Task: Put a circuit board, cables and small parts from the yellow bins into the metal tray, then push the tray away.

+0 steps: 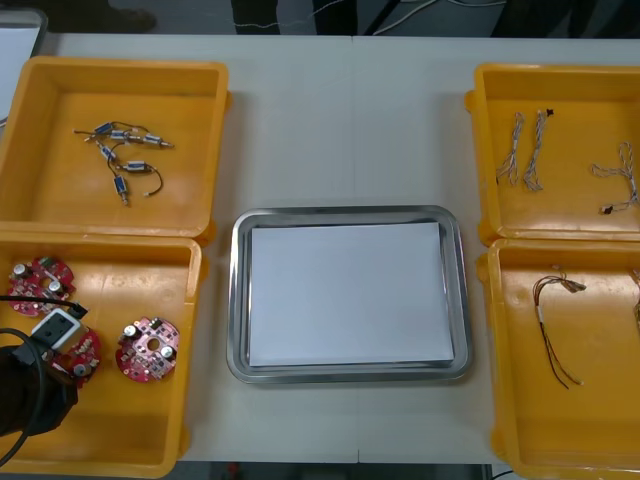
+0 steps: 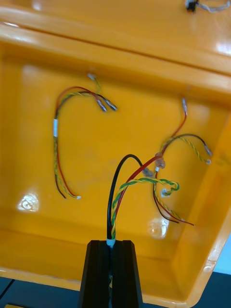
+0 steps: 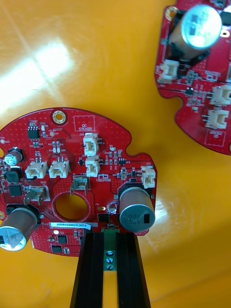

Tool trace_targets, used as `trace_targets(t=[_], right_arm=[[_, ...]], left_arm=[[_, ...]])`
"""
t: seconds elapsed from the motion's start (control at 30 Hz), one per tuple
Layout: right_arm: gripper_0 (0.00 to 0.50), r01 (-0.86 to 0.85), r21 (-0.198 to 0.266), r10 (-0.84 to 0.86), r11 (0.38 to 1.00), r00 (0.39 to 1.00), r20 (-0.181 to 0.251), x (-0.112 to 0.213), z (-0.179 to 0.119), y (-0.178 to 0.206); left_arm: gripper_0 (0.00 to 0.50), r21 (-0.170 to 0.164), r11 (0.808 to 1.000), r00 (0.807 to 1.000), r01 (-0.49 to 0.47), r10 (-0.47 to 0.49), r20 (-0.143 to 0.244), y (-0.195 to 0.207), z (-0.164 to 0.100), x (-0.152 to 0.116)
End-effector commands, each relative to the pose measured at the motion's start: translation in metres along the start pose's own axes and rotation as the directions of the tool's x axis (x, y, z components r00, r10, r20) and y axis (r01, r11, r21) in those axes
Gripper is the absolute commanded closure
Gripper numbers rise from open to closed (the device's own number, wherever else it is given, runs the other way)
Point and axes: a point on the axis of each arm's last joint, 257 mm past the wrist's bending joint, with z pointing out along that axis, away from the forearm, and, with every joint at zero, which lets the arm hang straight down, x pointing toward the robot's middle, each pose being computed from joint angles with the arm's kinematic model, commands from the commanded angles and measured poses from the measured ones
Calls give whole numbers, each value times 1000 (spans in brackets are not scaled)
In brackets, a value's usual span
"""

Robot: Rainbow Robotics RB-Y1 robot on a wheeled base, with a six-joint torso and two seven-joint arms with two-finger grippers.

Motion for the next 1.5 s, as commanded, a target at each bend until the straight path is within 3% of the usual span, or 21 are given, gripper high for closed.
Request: trace_targets(t=[0.03,0.5,0.9,1.27,1.5], right_arm=[[500,111,27,-112,993,993,47,-27,-24,21],[500,380,-30,-377,924,923,82,-48,-34,102],[500,510,-92,-499,855,858,119,-46,-39,152],[500,543,-121,-535,831,840,92,-38,-34,162],[500,581,-124,-575,804,814,83,-38,-28,173]], left_arm=[[500,-44,995,996,-88,89,19,15,-22,-32],[500,-70,997,1000,11,-12,-7,-3,-67,-72],[500,5,1000,1000,-31,31,3,-44,-107,-119],[500,36,991,990,-132,131,50,-84,-116,-167],[500,80,982,984,-168,162,79,-114,-115,-191]])
